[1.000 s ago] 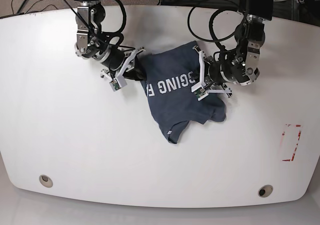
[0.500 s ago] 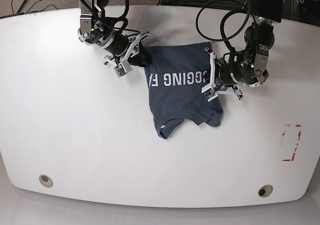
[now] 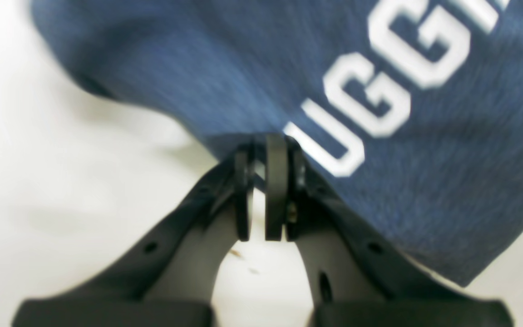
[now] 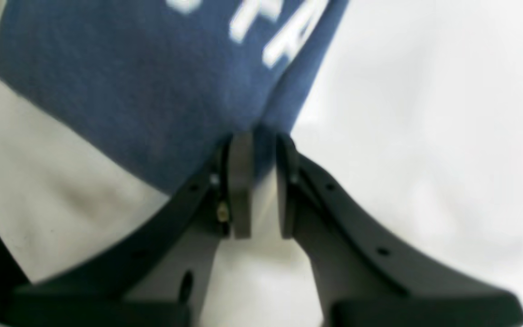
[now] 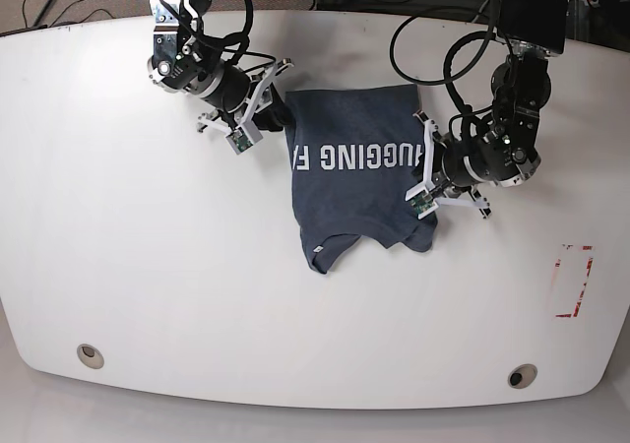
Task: Layout the t-shirt on the table in an organized manner, then fold the t-shirt properly
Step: 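Rotate and straighten the bundle with both grippers holding its edges, then release the right gripper and drag the bundle with the left gripper to the table edge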
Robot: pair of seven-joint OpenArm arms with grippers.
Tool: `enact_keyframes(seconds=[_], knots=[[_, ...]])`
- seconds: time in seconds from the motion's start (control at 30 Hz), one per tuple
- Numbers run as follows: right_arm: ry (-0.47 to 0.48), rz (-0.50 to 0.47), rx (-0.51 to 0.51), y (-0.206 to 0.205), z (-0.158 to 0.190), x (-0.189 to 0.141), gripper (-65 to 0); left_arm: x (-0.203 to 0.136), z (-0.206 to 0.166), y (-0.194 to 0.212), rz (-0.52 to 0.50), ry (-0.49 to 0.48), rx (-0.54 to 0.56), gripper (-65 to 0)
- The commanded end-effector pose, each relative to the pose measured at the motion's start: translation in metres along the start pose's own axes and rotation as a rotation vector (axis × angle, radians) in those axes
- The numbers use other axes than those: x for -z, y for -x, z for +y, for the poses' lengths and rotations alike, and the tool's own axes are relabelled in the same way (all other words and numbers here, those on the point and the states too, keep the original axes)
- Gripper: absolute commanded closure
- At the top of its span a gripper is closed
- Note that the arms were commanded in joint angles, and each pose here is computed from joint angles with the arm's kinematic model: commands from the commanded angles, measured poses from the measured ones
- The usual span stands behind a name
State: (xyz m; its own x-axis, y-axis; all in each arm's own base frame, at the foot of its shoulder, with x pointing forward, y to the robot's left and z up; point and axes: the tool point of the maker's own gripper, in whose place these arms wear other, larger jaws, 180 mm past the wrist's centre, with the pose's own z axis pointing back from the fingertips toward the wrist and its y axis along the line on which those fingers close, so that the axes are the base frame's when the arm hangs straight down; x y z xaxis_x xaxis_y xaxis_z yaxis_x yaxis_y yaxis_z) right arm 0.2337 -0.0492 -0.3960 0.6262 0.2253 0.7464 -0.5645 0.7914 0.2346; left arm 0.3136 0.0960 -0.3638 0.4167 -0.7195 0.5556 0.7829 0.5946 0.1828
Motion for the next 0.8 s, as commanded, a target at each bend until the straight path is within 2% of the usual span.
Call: enact_keyframes(seconds=[0.0, 0.17, 0.33, 0.47, 0.63, 0.77], knots=[[0.006, -0.072, -0.041, -0.026, 0.0, -0.008, -9.4, -0.016, 0.01, -0.038, -0.112, -0.042, 0.041, -2.6], [0.033, -0.074, -0.108, -0.037, -0.006, -0.021, -9.4, -0.021, 0.005, -0.079, -0.221, -0.052, 0.036, -2.6], [0.08, -0.078, -0.151, -0.045, -0.02, -0.035, -9.4, -0.023, -0.001, -0.116, -0.337, -0.043, -0.031, -2.9], [0.149, -0.092, -0.133, -0.047, -0.042, -0.048, -9.4, -0.02, 0.003, -0.142, -0.421, -0.09, -0.211, -3.1], [0.221, -0.097, -0.11, -0.046, -0.066, -0.062, -9.4, -0.002, -0.001, -0.156, -0.478, -0.127, -0.392, -3.1], [0.253, -0.098, -0.098, -0.045, -0.076, -0.069, -9.4, 0.019, -0.007, -0.151, -0.493, -0.162, -0.454, -3.1]])
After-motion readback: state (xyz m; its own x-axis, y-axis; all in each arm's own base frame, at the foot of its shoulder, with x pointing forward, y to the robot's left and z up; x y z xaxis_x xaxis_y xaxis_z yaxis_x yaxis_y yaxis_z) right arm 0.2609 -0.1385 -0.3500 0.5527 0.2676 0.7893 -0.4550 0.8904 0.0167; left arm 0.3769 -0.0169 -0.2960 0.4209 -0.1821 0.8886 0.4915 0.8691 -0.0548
